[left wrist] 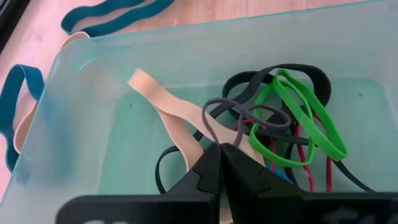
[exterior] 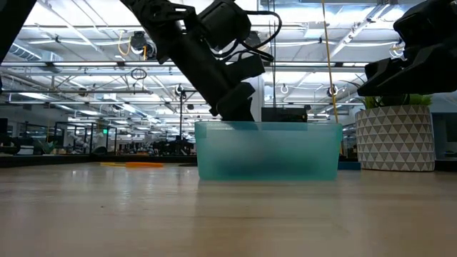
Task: Pick and place rubber bands into bin
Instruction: Put the violet rubber band into the green bin, then put the yellow rubber band into the green bin
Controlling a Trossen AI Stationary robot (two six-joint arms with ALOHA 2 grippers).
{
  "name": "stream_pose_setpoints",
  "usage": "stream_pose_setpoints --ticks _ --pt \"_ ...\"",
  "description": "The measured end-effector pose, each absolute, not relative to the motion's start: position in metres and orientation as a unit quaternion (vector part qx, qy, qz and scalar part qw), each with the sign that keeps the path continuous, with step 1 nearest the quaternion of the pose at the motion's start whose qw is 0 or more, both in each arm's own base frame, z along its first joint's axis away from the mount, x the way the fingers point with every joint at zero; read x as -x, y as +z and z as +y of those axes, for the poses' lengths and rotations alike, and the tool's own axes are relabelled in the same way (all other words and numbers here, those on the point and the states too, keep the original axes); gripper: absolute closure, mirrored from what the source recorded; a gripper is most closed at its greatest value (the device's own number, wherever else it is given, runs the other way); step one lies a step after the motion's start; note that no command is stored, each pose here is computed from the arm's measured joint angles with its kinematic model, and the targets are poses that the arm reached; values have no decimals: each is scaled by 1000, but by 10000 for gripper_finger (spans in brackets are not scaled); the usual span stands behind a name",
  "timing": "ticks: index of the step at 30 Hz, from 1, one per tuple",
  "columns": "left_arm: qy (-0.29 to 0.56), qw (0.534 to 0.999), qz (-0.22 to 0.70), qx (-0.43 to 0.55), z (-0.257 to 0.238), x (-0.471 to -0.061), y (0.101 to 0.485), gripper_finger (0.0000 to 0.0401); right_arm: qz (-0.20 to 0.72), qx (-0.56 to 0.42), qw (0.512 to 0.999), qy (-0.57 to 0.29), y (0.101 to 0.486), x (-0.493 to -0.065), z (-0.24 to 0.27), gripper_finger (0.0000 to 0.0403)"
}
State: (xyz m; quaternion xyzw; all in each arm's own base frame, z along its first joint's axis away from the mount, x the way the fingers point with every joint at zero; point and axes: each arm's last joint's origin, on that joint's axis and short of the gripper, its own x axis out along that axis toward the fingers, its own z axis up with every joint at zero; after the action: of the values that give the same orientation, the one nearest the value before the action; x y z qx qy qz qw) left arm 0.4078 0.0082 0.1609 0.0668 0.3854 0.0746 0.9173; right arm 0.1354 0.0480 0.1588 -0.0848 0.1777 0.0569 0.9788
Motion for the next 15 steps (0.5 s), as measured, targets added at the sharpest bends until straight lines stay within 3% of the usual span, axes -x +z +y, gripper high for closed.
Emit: stream_pose_setpoints --ticks 10,15 --pt "83 921 379 -46 8 -405 170 376 178 85 979 57 159 -135 48 245" --pt "85 927 364 -42 8 -399 189 334 178 85 979 57 159 -135 48 245"
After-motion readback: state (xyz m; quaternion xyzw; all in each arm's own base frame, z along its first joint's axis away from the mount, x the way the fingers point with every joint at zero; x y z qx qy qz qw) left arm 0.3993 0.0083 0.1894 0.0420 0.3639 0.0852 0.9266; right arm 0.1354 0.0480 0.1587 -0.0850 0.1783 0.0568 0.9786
